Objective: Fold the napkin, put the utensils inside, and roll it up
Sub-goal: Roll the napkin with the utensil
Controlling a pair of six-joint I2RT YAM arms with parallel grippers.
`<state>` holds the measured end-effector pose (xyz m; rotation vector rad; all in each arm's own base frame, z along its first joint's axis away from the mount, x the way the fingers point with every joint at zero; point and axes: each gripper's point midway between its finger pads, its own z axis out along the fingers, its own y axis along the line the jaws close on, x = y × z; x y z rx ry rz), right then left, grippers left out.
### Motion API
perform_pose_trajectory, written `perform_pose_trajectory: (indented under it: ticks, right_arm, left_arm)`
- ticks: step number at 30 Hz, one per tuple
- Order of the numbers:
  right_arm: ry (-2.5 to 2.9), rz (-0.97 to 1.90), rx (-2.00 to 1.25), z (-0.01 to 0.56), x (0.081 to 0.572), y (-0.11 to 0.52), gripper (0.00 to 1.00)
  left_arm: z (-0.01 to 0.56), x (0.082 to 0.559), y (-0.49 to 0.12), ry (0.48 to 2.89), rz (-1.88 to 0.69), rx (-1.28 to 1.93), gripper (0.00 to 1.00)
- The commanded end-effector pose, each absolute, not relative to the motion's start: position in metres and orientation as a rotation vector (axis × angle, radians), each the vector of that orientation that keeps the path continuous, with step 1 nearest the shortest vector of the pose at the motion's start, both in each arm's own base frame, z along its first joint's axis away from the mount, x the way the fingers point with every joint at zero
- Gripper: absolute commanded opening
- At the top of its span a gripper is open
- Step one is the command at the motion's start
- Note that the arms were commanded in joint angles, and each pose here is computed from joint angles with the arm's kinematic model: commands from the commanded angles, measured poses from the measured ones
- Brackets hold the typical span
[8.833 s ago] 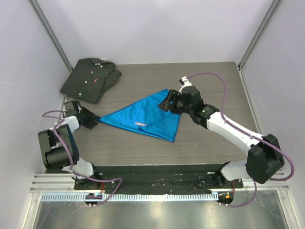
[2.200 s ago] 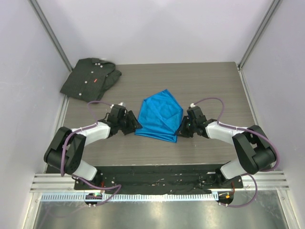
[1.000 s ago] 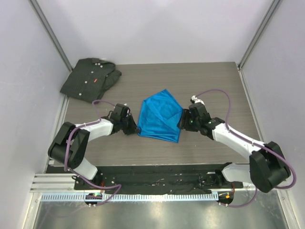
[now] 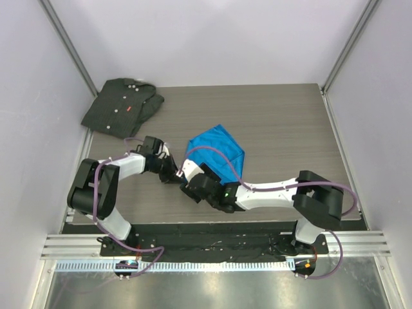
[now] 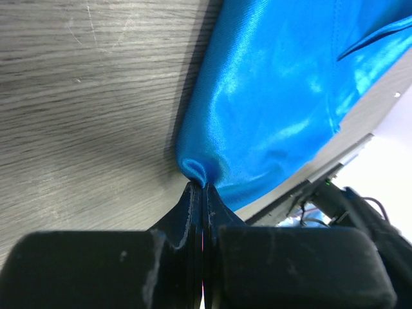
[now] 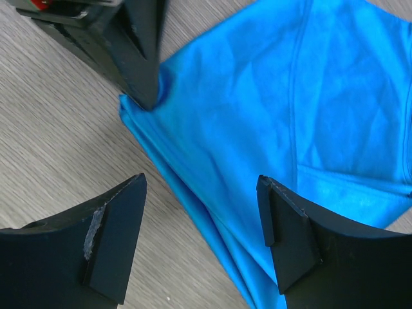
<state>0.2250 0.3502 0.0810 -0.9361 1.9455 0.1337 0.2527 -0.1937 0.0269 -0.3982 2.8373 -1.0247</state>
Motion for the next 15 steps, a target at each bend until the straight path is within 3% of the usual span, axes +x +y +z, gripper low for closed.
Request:
perform_pose_trajectory:
  ticks: [1, 15]
  right_arm:
    - [1.842, 0.128, -0.889, 0.103, 0.237, 0.378, 0.77]
    - [1.842, -0.087, -0.942, 0.062, 0.248, 0.371, 0.76]
  left_arm:
    - [0.041, 0.256, -0.199, 2.818, -1.149, -0.403, 0.00]
    - [0.040, 0.257, -0.193, 2.813, -1.183, -0.431, 0.00]
